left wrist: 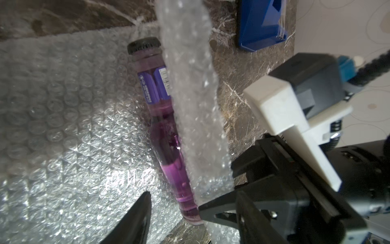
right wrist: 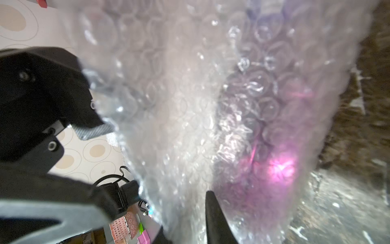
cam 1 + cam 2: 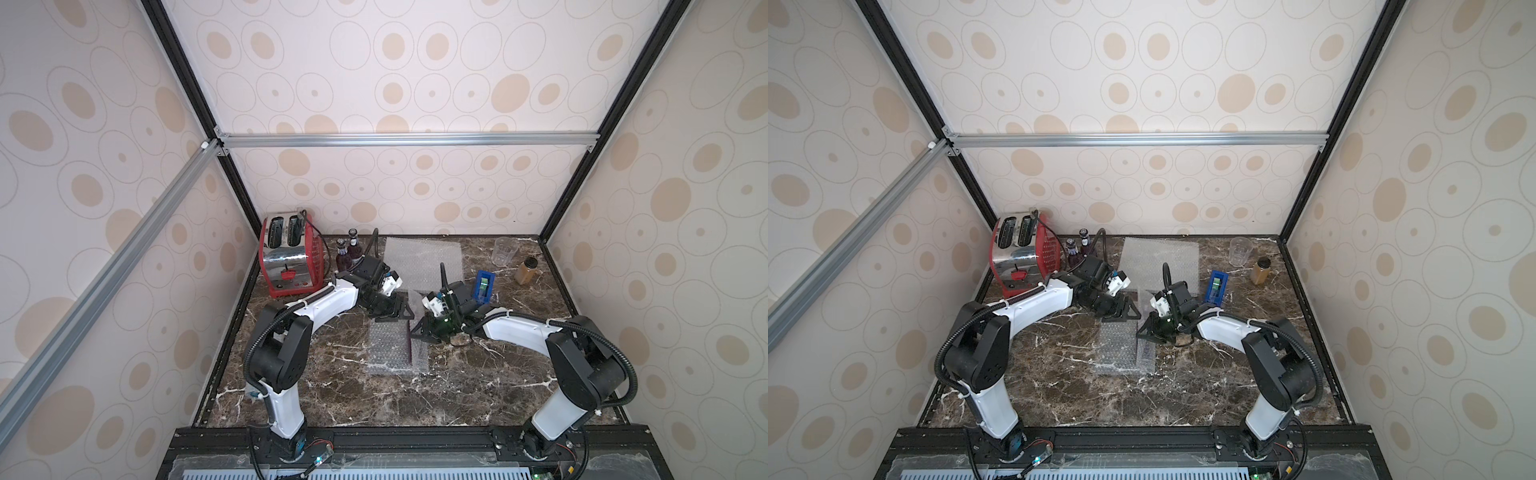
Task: Wrap wine bottles in bubble wrap
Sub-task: Wrap the wine bottle in bubble wrap.
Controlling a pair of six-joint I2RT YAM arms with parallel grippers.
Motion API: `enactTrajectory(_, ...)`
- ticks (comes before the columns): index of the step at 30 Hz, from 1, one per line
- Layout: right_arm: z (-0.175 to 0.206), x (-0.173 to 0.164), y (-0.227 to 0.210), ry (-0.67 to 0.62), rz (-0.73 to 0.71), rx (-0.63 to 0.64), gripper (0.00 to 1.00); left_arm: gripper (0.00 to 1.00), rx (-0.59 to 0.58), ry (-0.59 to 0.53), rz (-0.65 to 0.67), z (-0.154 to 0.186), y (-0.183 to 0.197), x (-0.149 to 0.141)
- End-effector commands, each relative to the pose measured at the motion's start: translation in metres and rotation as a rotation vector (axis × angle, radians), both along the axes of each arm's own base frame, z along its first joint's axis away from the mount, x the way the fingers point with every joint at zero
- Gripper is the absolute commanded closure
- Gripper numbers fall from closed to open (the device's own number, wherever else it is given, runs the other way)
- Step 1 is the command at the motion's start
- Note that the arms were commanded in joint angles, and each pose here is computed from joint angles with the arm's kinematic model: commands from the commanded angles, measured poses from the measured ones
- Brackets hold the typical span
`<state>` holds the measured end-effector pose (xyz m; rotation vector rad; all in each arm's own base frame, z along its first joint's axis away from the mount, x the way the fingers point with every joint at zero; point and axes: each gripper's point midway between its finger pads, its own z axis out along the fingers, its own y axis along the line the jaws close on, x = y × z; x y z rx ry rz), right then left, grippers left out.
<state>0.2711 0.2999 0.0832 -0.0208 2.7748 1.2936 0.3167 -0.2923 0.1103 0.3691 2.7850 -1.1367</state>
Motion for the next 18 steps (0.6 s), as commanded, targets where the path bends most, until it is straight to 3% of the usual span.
enactTrajectory(1, -0.001, 0.003, 0.006, -0.001, -0.004, -0.008, 0.78, 0.39, -0.016, 0.023, 0.004, 0.001, -0.005, 0.003)
enactTrajectory(12, -0.007, 0.003, 0.012, 0.000, 0.006, -0.013, 0.75, 0.61, 0.031, 0.077, 0.013, -0.027, -0.005, 0.006)
enactTrajectory(18, 0.002, 0.002, 0.013, -0.015, 0.010, -0.010, 0.64, 0.78, 0.066, 0.072, 0.007, -0.033, 0.001, 0.003)
